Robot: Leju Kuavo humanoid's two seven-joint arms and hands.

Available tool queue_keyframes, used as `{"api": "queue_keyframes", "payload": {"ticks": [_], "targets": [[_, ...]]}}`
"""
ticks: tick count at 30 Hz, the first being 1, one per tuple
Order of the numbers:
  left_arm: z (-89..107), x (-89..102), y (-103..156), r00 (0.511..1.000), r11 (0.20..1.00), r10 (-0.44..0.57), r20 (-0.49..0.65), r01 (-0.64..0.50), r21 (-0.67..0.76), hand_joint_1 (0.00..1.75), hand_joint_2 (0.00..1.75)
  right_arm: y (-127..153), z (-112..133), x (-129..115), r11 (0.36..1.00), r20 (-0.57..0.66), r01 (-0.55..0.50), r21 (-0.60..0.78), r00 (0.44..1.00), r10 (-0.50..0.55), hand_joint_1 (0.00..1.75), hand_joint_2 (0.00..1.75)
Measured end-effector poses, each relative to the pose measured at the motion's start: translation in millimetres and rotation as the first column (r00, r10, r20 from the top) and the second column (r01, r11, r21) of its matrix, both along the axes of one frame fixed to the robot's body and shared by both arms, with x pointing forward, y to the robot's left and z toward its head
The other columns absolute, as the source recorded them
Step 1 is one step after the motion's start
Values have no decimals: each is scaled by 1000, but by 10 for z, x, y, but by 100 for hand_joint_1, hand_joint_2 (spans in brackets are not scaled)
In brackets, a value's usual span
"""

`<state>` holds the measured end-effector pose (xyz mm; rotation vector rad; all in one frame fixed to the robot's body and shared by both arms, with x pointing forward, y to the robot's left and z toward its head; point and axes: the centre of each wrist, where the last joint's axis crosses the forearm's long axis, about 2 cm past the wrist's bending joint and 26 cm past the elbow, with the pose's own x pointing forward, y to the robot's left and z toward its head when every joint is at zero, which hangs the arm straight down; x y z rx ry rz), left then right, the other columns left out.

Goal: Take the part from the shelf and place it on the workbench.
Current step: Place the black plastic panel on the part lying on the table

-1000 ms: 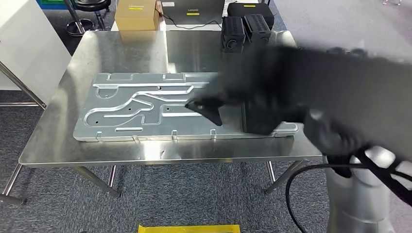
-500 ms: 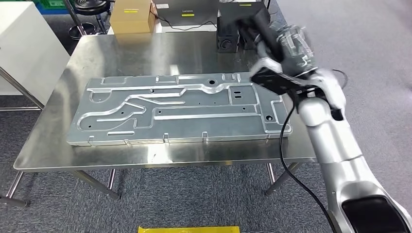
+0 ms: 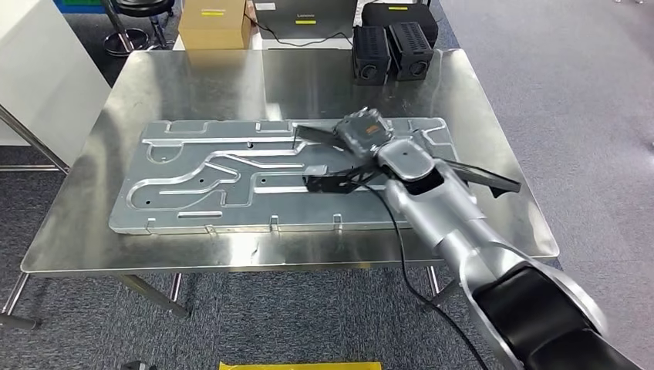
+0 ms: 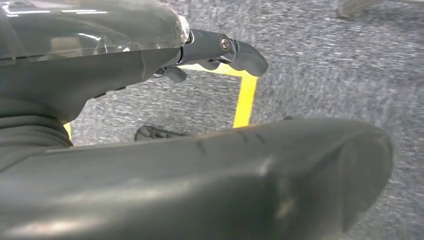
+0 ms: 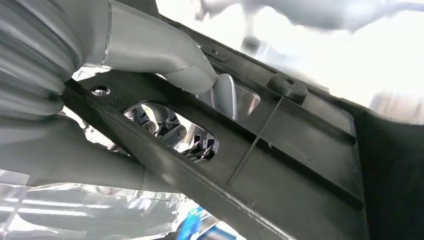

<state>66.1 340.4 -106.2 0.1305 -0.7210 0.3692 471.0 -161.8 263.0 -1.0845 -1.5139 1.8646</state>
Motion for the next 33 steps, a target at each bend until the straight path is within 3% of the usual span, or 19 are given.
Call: {"api": "queue_keyframes", "payload": {"ticks": [5,11,15,19,23,29,33], "targets": [[1,8,-12,999,1000,-7,48,8,-20,0,0,257,-192,-102,992,-77,-30,-119,997,21,171,175],[10,73,-25,997,1000,-12,81,14,-24,0,0,520,-271,-211,986,-90,-61,-154,995,47,171,175],[11,80,-32,996,1000,-13,92,15,-21,0,175,680,-347,-303,985,-96,-90,-150,992,76,0,0],[9,70,-37,996,1000,-13,94,15,-21,0,175,771,-471,-393,982,-127,-105,-156,988,85,0,0],[10,79,-37,995,1000,-14,94,16,-18,0,0,915,-548,-494,978,-165,-134,-159,980,107,0,0],[6,56,-44,997,1000,-11,82,12,-9,0,0,985,-672,-595,986,-221,-158,-59,965,142,0,0],[4,44,-42,997,1000,-7,71,8,-8,0,0,994,-772,-659,973,-295,-194,128,929,224,0,0]]}}
